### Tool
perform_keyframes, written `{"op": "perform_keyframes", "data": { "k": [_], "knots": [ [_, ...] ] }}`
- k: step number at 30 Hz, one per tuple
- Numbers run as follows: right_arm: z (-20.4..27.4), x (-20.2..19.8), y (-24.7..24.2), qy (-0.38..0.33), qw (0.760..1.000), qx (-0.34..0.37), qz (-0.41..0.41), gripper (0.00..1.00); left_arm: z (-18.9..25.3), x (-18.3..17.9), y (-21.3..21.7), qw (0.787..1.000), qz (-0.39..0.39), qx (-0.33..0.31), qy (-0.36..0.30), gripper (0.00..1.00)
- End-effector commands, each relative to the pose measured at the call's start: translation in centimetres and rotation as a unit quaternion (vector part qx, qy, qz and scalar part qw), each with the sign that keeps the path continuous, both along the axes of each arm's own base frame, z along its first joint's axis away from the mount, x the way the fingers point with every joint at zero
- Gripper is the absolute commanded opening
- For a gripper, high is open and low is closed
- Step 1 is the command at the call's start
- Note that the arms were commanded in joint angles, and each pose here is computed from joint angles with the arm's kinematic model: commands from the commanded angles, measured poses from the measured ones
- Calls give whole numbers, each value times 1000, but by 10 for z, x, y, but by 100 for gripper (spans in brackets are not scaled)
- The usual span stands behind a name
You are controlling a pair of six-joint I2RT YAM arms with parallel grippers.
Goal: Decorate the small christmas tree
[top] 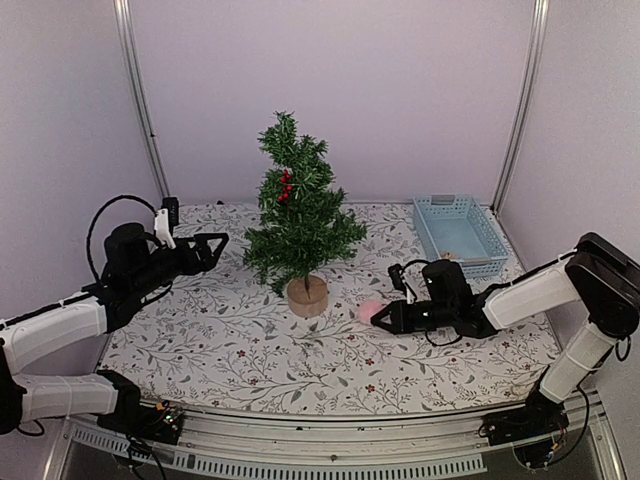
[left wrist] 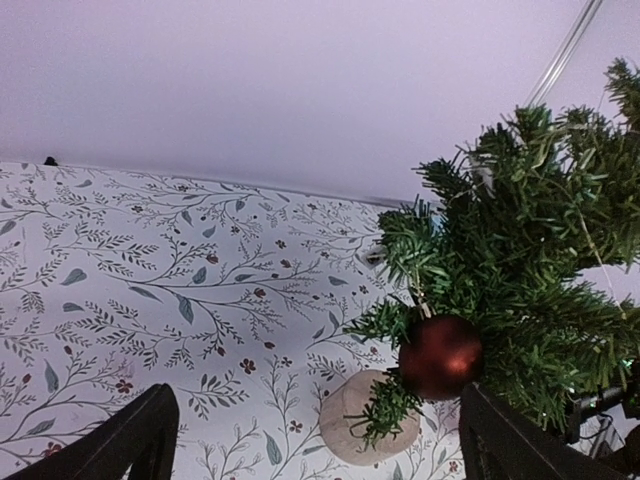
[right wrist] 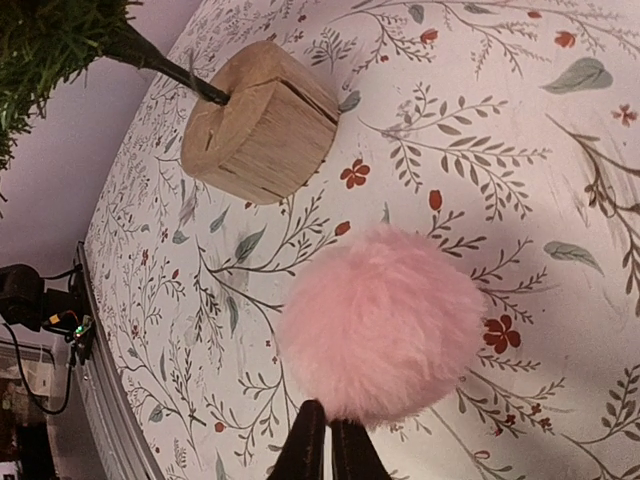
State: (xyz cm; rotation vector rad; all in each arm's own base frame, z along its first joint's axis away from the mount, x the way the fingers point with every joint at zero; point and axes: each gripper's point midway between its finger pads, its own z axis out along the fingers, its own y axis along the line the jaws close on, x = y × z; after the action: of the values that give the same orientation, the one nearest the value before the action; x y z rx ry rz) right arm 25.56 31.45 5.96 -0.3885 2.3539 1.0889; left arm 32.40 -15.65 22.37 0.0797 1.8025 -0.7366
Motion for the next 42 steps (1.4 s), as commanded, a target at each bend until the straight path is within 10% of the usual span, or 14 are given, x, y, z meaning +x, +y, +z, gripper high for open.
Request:
{"op": "perform_keyframes", "data": {
  "k": [1,11,17,42],
  "knots": [
    [-3,-2,6,8,1000,11,-5,17,8,-1,6,1000,20,-10,-15,99],
    [8,-4,-12,-35,997,-66,22,64,17,0,6,1000,19,-5,-22,99],
    [31,4,-15,-119,984,-85,101,75,17,-6,-4,999,-16,6,-32,99],
    [-41,39,10,-136,943,-162,258,68,24,-16,-22,995,-80,6,-58,99]
  ]
}}
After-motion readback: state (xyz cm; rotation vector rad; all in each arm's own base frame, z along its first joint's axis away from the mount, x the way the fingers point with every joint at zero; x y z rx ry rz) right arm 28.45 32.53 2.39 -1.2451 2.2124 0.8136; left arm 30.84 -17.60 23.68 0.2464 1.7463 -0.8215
